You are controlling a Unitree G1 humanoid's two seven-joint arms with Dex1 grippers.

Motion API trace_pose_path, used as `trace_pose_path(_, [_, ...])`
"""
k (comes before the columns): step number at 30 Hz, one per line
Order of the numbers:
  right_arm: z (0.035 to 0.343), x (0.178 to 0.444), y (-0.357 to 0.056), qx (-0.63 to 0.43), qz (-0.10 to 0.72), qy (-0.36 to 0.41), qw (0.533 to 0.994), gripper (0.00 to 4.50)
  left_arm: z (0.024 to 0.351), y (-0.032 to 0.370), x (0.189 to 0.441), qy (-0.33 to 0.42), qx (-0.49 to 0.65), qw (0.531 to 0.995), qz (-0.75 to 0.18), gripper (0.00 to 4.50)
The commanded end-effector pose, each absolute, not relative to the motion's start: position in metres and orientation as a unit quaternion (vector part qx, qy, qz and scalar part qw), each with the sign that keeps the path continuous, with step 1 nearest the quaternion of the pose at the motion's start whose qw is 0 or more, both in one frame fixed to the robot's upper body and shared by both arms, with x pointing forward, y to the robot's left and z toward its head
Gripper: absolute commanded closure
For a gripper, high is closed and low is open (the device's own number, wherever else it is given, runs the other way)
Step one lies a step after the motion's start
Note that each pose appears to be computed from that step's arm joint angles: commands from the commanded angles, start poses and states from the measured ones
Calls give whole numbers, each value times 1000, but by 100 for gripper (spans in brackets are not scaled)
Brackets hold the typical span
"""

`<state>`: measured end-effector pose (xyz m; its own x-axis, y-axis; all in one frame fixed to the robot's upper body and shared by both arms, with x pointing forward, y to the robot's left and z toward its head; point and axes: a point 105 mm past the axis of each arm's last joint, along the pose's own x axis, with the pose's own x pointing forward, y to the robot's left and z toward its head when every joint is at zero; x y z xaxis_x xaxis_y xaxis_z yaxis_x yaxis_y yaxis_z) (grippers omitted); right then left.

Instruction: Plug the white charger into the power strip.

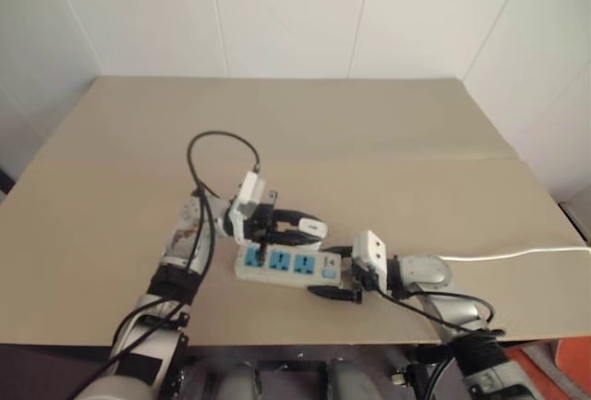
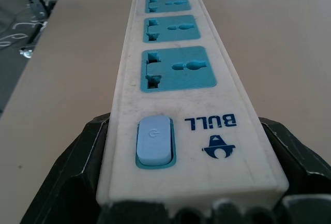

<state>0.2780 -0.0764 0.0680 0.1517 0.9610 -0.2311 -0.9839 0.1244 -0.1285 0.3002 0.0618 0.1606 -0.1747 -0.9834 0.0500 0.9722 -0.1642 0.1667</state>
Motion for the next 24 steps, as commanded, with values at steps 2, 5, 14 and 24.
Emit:
trace_pose_path(2, [51, 270, -77, -123, 683, 86, 715, 104, 179, 70, 298, -111, 47, 646, -754, 349])
trace_pose_path(5, [42, 278, -76, -123, 681, 101, 715, 104, 186, 75, 296, -122, 53, 652, -746, 349])
trace_pose_path(14, [32, 295, -73, -136, 679, 105, 714, 104, 187, 76, 282, -124, 46, 661, -738, 349])
trace_pose_path(24, [26, 289, -73, -136, 679, 109, 714, 104, 158, 76, 281, -89, 19, 683, -725, 349])
